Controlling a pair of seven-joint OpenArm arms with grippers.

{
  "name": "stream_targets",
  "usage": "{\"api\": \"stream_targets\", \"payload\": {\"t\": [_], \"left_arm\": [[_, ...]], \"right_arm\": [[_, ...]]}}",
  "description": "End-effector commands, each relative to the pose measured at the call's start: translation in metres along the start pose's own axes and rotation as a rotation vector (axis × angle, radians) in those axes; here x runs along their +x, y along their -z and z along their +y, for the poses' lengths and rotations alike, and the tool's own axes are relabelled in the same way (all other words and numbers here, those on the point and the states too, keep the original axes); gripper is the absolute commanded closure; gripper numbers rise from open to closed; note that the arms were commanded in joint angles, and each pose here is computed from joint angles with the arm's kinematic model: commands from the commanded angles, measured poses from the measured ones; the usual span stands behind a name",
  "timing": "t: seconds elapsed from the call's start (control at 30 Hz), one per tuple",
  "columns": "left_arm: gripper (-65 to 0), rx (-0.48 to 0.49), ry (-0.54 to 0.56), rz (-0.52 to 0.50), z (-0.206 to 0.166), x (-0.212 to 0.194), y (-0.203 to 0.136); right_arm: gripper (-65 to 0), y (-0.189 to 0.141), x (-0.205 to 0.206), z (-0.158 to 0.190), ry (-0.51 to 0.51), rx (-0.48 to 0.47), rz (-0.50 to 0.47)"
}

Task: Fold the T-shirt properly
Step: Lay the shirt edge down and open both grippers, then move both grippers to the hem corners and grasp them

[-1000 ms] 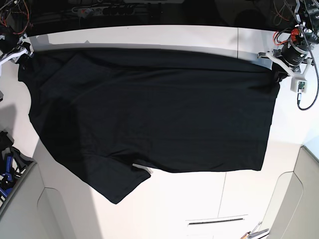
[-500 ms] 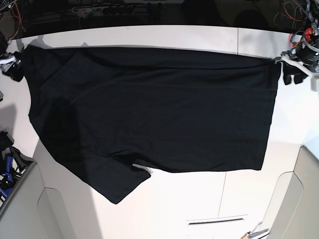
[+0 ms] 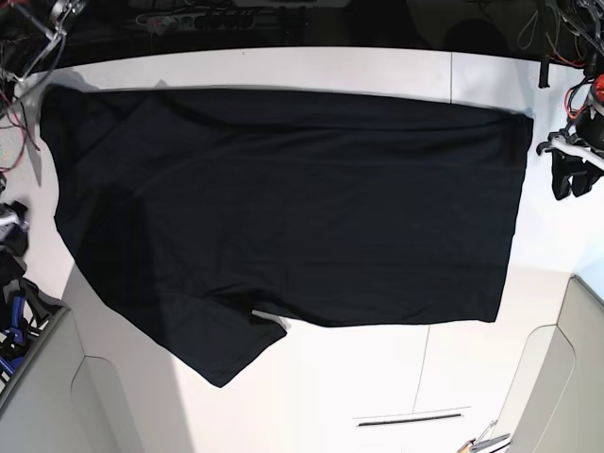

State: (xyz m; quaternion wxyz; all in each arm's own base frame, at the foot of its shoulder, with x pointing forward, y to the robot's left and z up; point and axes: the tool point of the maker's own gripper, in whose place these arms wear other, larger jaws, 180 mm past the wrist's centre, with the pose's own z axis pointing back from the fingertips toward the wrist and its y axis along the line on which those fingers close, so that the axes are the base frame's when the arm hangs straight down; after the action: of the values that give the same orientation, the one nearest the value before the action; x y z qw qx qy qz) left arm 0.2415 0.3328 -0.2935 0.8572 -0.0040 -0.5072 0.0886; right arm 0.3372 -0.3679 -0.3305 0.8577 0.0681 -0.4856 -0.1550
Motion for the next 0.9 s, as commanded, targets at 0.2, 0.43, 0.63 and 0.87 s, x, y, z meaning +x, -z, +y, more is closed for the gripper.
{"api": "stream_targets", "payload": {"t": [0.2, 0.43, 0.63, 0.87], "left_arm": [[-29.1, -0.006, 0.033, -0.047, 0.001, 0.018, -0.002], [-35.1, -0.006, 0.032, -0.067, 0.001, 0.022, -0.003], [-35.1, 0.014, 0.009, -0.104, 0.010, 0.030, 0.009], [-35.1, -0.013, -0.074, -0.020, 0.025, 0.016, 0.069]], "right_arm": [[-29.3, 0.066, 0.024, 0.019, 0.020, 0.029, -0.036], [-29.3, 0.105, 0.008, 0.029, 0.028, 0.010, 0.046], [-29.3, 0.110, -0.015, 0.034, 0.044, 0.037, 0.095], [-29.3, 0.110, -0.019, 0.037, 0.035, 0.062, 0.105]]}}
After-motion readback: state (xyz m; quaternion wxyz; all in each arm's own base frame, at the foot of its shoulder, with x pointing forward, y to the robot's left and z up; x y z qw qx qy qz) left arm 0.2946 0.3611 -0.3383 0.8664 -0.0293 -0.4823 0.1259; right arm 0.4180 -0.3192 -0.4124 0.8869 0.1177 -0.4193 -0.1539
